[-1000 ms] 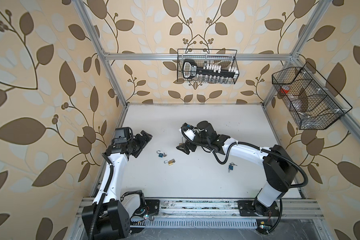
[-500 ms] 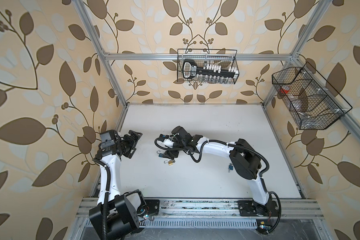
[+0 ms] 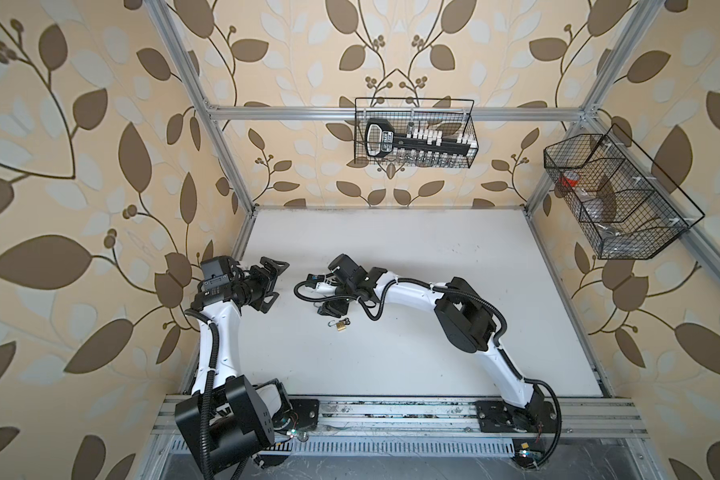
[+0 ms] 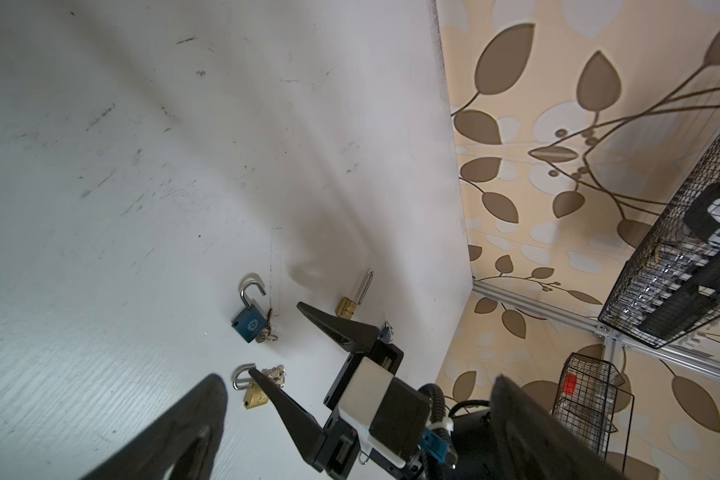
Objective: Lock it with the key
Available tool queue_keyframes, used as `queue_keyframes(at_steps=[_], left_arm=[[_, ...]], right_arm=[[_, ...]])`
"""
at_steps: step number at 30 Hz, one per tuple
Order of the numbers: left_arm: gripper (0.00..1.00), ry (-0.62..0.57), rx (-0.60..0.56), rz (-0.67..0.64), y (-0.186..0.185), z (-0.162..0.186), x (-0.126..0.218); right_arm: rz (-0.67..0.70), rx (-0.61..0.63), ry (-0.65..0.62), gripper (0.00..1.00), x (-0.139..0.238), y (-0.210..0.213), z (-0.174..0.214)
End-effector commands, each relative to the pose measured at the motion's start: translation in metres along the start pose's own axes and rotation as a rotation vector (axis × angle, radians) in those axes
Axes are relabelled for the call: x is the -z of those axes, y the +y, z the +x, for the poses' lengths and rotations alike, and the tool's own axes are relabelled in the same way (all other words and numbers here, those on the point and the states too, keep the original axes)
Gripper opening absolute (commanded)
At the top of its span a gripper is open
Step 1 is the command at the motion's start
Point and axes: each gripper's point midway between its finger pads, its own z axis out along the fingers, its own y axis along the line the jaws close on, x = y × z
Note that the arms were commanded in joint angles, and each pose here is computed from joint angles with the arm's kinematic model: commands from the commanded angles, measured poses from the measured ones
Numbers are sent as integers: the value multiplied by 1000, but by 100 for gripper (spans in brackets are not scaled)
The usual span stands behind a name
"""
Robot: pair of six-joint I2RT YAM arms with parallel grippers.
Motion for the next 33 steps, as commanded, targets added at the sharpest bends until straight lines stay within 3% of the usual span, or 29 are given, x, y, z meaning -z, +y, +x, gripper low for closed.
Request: queue_keyframes(at_steps=[1, 33], left_arm=[[99, 6, -8, 26, -11, -2, 7], [99, -6, -22, -8, -7, 1, 12]], right_arm=[[-9, 30, 40, 64, -10, 9, 6], [5, -16, 121, 49, -34, 14, 33]])
